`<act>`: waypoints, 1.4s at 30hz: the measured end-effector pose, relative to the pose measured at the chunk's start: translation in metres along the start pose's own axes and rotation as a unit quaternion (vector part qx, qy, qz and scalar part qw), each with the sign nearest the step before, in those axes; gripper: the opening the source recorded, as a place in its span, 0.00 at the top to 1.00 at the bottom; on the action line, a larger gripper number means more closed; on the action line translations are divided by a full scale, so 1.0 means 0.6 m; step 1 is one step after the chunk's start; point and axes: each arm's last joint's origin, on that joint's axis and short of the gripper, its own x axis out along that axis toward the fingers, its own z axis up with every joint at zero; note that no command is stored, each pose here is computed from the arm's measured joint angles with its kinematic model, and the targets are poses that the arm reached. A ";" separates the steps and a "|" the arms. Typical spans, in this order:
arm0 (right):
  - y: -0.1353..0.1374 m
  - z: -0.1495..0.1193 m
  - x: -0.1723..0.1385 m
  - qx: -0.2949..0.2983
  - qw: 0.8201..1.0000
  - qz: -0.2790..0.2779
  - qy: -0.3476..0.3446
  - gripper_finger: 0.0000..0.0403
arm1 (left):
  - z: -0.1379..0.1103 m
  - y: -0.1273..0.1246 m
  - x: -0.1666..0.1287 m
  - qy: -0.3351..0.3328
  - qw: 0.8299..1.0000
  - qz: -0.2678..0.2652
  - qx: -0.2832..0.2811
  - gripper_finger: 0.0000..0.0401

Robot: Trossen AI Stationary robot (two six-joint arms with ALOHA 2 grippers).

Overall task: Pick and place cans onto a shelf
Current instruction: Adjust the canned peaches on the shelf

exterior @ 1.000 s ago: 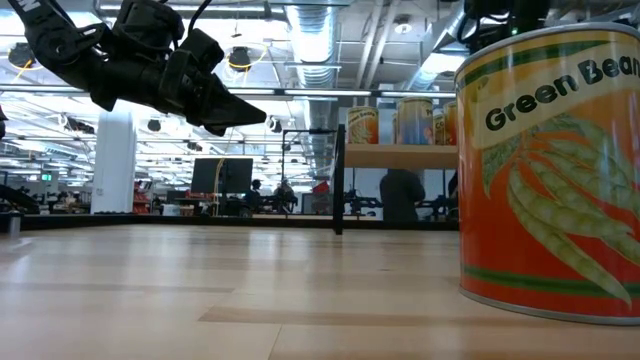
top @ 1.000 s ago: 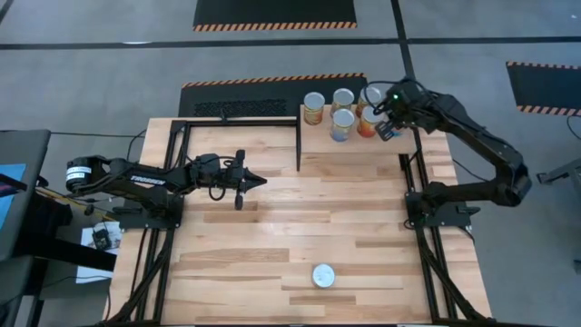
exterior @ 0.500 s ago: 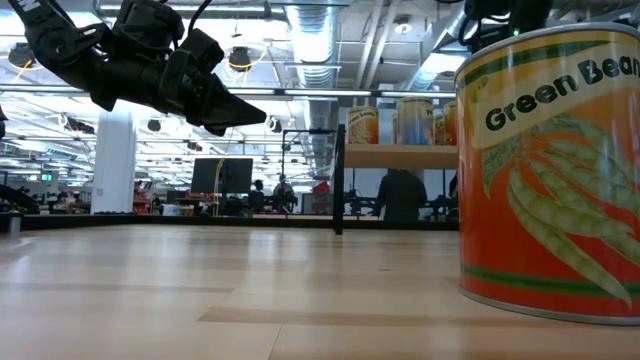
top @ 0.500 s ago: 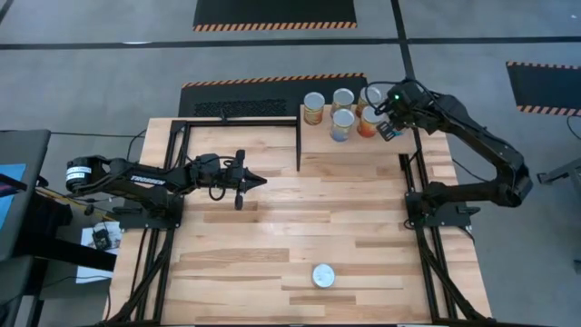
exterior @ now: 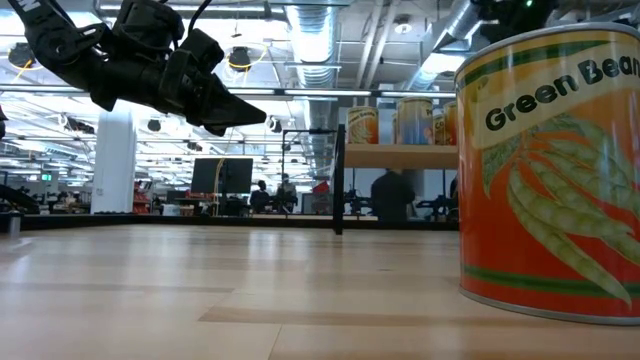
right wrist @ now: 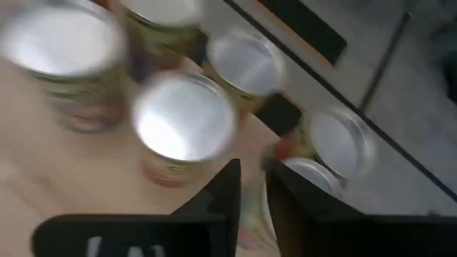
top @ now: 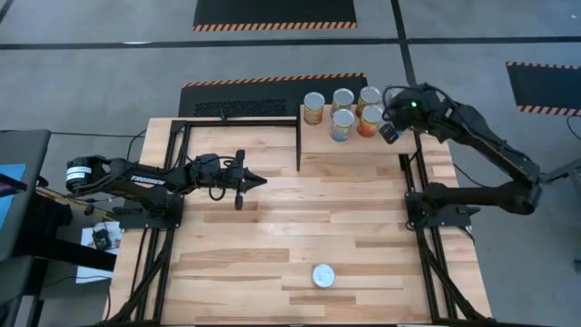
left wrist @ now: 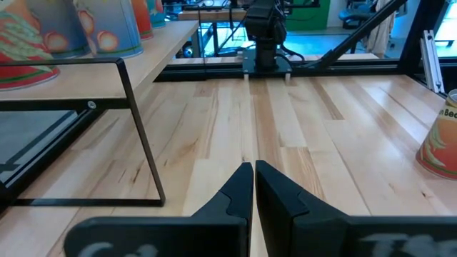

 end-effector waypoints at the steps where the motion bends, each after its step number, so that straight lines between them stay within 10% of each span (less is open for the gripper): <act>1: 0.005 0.001 -0.006 -0.003 1.000 0.021 -0.013 0.81 | 0.000 0.000 0.000 0.000 1.000 0.000 0.000 0.98; 11: 0.114 0.005 -0.002 -0.059 0.959 0.240 -0.137 0.96 | 0.000 0.000 0.000 0.001 1.000 0.000 -0.001 0.98; 23: 0.203 0.007 0.079 -0.090 0.976 0.177 -0.087 0.98 | -0.001 0.000 0.000 0.003 1.000 -0.001 -0.001 0.98; 42: 0.195 0.011 0.105 -0.067 0.990 0.107 -0.069 0.98 | -0.002 0.000 0.000 0.005 1.000 -0.001 -0.001 0.98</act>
